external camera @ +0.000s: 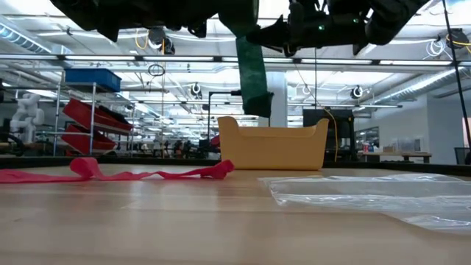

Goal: Roll bandage
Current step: Roll the green bandage

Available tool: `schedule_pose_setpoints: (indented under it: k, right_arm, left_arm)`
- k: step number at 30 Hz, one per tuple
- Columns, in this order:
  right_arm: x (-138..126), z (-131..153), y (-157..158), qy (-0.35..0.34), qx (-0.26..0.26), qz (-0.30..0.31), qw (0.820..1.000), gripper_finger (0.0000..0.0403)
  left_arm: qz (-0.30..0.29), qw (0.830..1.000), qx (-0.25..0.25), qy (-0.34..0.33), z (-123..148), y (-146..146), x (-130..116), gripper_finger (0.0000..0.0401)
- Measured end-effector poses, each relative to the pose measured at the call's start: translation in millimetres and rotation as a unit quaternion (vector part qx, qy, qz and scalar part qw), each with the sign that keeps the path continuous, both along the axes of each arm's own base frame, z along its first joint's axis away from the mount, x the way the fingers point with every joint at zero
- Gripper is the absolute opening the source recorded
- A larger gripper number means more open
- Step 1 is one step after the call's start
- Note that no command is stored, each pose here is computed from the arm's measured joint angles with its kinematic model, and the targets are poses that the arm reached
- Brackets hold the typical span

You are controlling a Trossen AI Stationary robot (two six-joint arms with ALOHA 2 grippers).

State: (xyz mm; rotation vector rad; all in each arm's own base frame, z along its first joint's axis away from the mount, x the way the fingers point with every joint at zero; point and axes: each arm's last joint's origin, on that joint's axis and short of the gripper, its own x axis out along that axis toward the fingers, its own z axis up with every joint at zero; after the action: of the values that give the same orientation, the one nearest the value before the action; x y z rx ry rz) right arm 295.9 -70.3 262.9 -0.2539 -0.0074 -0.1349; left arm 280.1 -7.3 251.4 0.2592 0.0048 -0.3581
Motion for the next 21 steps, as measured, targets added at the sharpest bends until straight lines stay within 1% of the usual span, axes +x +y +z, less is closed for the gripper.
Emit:
schedule_pose_setpoints:
  k: [6, 11, 17, 21]
  right_arm:
    - [-1, 3, 4, -0.003, -0.019, 0.018, 1.0, 0.0]
    - [-2, 9, 10, -0.015, -0.053, 0.025, 0.998, 0.0]
    - [-8, 23, 25, -0.037, -0.092, 0.043, 0.994, 0.0]
    - [-7, 22, 38, -0.029, -0.125, 0.064, 0.99, 0.0]
  left_arm:
    - [-0.001, 1.0, 0.009, 0.011, -3, 0, 0, 0.0013]
    - [0.004, 1.0, 0.014, 0.021, -5, 3, 0, 0.0013]
    - [0.035, 0.999, 0.015, 0.034, -7, 11, 0, 0.0013]
    - [0.046, 0.998, 0.011, 0.036, -8, 16, 0, 0.0013]
